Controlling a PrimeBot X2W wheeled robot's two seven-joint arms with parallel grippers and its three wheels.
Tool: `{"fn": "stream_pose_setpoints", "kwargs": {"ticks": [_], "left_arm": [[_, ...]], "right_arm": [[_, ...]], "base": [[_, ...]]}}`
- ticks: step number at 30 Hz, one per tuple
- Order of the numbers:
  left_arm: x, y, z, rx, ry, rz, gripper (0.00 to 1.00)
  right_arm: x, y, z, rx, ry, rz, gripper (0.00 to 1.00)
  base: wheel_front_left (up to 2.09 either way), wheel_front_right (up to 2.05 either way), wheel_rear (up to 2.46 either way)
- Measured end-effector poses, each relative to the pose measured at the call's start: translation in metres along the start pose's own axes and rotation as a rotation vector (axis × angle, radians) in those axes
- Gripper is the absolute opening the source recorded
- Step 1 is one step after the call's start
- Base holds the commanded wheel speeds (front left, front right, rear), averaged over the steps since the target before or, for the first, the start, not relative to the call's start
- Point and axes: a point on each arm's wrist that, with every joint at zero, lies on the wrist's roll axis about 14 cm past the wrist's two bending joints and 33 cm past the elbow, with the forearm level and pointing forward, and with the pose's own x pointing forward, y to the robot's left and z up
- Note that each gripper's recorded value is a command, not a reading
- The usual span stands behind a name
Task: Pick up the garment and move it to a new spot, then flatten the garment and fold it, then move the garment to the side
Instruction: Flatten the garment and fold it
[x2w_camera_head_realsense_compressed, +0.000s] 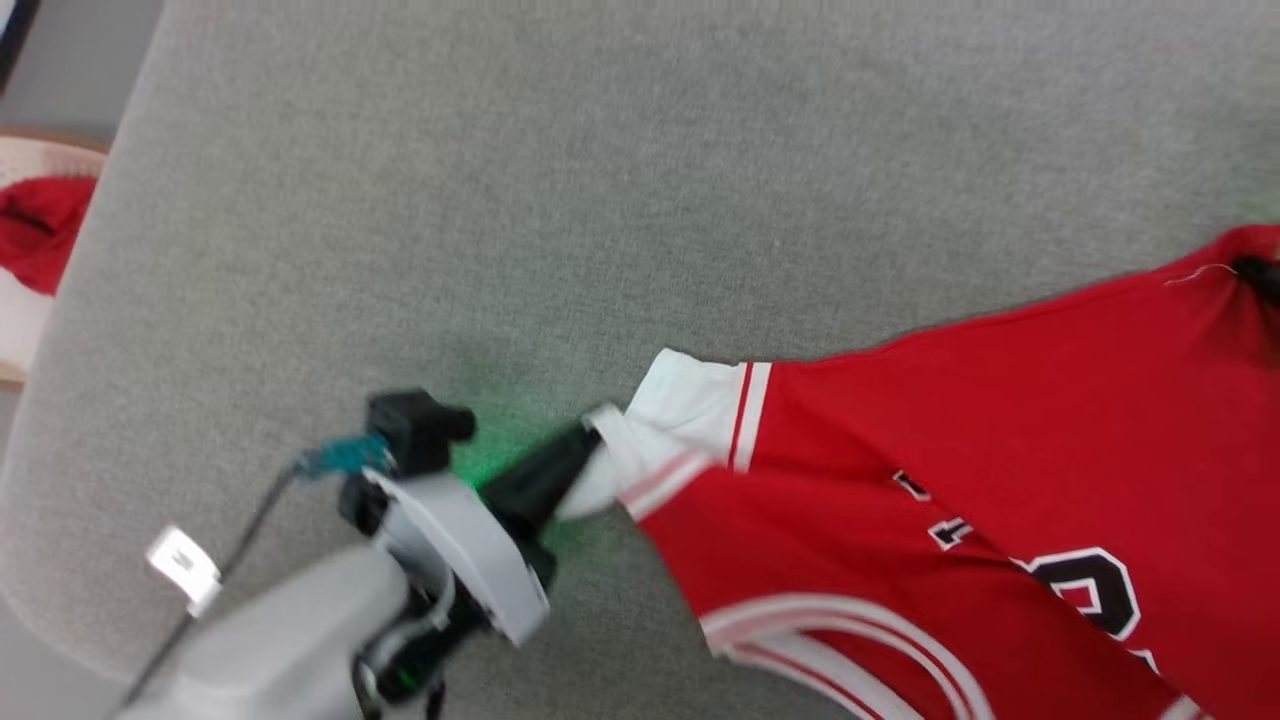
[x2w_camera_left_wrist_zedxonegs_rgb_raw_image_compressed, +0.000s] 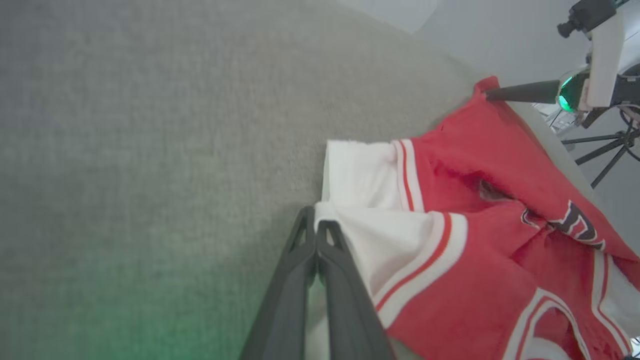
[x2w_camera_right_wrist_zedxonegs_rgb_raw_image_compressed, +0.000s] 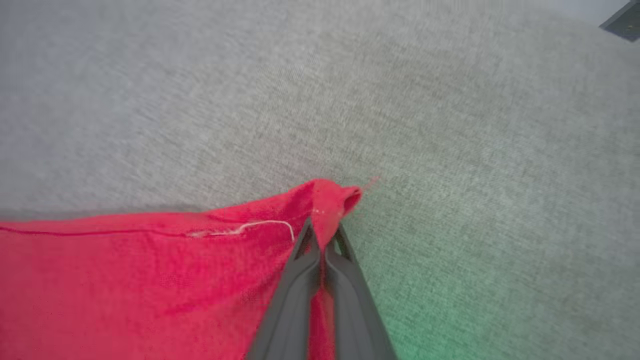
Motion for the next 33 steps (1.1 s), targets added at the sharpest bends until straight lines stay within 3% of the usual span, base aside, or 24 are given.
{"fn": "stream_pose_setpoints", "kwargs": {"ticks": [5,12,19,25,29,33], "left_arm": [[0.009,-0.001,0.062,0.106,-0.123,-0.022,0.0],[0.039,-0.018,0.181,0.187,-0.316,-0.082,0.0],[0.069,-0.017,0.305,0.298,-0.507,-0.032,0.0],[0.079,-0.026,0.399,0.309,-0.742,-0.003,0.0],[0.082,-0.041,0.438,0.285,-0.862,-0.03,0.0],[0.099,-0.049,0.433,0.239,-0.866,-0.073,0.0]], "right_arm": [[-0.02,-0.007,0.044,0.1,-0.189,-0.029,0.0],[-0.072,-0.052,0.131,0.229,-0.533,-0.151,0.0],[-0.121,-0.098,0.216,0.344,-0.867,-0.247,0.0],[-0.152,-0.124,0.263,0.399,-1.068,-0.296,0.0],[-0.173,-0.138,0.282,0.424,-1.176,-0.321,0.0],[-0.165,-0.145,0.277,0.409,-1.141,-0.349,0.0]], "base": [[0.0,0.0,0.0],[0.0,0.0,0.0],[0.0,0.0,0.0],[0.0,0.0,0.0],[0.0,0.0,0.0],[0.0,0.0,0.0]]}}
